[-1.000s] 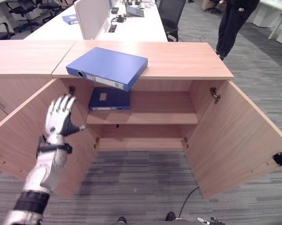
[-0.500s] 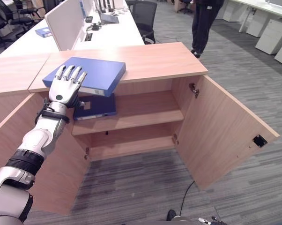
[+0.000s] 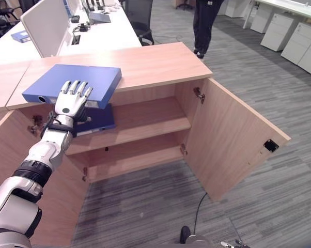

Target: Put the empty folder in the office cabinet

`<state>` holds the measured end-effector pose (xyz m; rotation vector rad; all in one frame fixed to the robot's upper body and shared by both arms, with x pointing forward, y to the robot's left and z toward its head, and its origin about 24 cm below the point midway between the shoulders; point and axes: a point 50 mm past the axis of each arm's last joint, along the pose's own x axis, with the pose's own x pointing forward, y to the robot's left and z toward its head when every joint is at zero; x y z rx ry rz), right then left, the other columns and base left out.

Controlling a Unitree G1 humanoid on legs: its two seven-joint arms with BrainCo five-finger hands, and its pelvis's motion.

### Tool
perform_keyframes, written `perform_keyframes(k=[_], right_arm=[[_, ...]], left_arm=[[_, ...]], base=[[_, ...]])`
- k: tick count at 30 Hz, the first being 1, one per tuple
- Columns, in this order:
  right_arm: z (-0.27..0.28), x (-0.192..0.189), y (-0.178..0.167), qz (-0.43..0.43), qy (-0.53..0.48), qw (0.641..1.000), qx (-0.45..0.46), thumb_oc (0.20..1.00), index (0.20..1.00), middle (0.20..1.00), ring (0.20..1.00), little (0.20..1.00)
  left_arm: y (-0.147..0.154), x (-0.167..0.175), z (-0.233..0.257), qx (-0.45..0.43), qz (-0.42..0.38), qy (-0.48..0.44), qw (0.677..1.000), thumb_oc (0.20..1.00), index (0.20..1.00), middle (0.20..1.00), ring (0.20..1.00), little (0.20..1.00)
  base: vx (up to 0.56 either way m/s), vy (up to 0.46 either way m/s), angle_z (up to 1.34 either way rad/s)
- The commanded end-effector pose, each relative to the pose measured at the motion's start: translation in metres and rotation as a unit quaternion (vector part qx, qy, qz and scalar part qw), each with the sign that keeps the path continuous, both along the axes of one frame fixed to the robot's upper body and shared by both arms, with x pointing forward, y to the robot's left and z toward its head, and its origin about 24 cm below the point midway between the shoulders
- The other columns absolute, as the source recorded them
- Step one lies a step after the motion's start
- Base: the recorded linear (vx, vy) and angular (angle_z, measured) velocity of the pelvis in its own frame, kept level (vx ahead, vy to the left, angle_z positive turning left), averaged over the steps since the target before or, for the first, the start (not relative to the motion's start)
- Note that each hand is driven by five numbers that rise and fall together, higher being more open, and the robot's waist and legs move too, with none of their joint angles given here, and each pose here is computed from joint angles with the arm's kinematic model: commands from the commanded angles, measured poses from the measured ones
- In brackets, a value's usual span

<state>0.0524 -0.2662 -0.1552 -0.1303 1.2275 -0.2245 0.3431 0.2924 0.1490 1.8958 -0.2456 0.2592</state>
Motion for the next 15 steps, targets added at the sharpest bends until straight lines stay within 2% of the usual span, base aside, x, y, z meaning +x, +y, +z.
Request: perform_keyframes(k=[1, 15], right_arm=[[0.008, 0.021, -0.017, 0.014, -0.023, 0.999, -0.034, 1.0, 1.0, 1.0, 1.0, 1.0], [0.005, 0.015, -0.01, 0.015, -0.016, 1.0, -0.018, 1.0, 1.0, 1.0, 1.0, 1.0]], left_arm=[[0.007, 0.016, 0.063, -0.008, 0.027, -0.093, 0.995, 1.0, 1.0, 1.0, 1.0, 1.0], [0.025, 0.015, 0.076, -0.021, 0.06, -0.104, 0.993, 1.0, 1.0, 1.0, 1.0, 1.0]], base=[[0.03, 0.024, -0.03], [0.01, 0.007, -0.02]])
